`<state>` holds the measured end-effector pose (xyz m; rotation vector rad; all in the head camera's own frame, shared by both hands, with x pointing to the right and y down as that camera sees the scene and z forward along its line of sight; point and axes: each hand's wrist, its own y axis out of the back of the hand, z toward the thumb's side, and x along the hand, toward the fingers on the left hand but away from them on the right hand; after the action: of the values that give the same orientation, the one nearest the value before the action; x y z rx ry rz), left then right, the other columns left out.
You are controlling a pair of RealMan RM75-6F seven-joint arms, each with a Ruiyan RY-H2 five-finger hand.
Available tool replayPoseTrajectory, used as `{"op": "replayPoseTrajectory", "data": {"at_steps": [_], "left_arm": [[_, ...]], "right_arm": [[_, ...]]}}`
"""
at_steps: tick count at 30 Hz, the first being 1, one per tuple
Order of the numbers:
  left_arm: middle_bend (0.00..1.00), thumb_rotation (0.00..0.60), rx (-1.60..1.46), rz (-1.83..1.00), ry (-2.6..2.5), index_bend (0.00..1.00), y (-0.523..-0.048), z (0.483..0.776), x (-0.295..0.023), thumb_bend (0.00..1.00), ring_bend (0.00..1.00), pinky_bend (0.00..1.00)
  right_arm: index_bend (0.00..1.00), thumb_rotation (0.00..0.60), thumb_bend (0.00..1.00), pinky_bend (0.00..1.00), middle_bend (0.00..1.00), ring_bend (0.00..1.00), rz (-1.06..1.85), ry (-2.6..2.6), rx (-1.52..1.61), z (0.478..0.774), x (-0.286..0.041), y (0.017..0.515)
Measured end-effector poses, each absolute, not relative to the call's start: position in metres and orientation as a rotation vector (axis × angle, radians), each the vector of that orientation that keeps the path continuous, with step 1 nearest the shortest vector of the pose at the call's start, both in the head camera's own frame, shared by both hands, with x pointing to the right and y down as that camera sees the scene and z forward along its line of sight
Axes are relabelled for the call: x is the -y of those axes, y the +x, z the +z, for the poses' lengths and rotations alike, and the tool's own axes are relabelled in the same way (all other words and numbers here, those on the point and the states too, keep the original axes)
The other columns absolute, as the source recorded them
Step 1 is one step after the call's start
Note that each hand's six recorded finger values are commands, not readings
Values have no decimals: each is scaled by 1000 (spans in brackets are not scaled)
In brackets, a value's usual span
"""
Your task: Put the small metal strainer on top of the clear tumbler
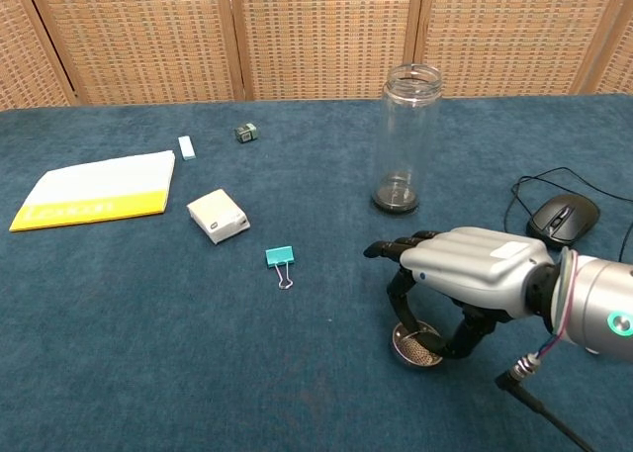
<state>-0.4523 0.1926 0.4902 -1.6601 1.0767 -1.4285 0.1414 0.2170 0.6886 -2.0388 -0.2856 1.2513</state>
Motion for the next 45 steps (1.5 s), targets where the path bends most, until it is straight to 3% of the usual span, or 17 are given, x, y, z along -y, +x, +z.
{"op": "replayPoseTrajectory", "data": {"at_steps": [6, 13, 25, 37, 45], "left_arm": [[0, 600, -1079, -1430, -1661, 0, -453, 490, -192, 78, 0, 0], [0, 600, -1075, -1428, -1662, 0, -452, 490, -193, 79, 0, 0], [0, 600, -1081, -1440, -1652, 0, -453, 491, -191, 79, 0, 0], [0, 600, -1082, -1480, -1638, 0, -456, 498, -186, 77, 0, 0], [0, 600, -1091, -1513, -1625, 0, -461, 503, -184, 78, 0, 0]], "right_arm": [[696, 600, 622, 0, 0, 0, 1220, -2067, 336, 671, -210, 141], [696, 600, 622, 0, 0, 0, 1150, -2059, 430, 631, -187, 144], [696, 600, 622, 0, 0, 0, 1083, -1910, 683, 543, -98, 156], [696, 600, 623, 0, 0, 0, 1256, -1785, 886, 532, -11, 167], [696, 600, 622, 0, 0, 0, 1321, -1671, 859, 552, 14, 158]]}}
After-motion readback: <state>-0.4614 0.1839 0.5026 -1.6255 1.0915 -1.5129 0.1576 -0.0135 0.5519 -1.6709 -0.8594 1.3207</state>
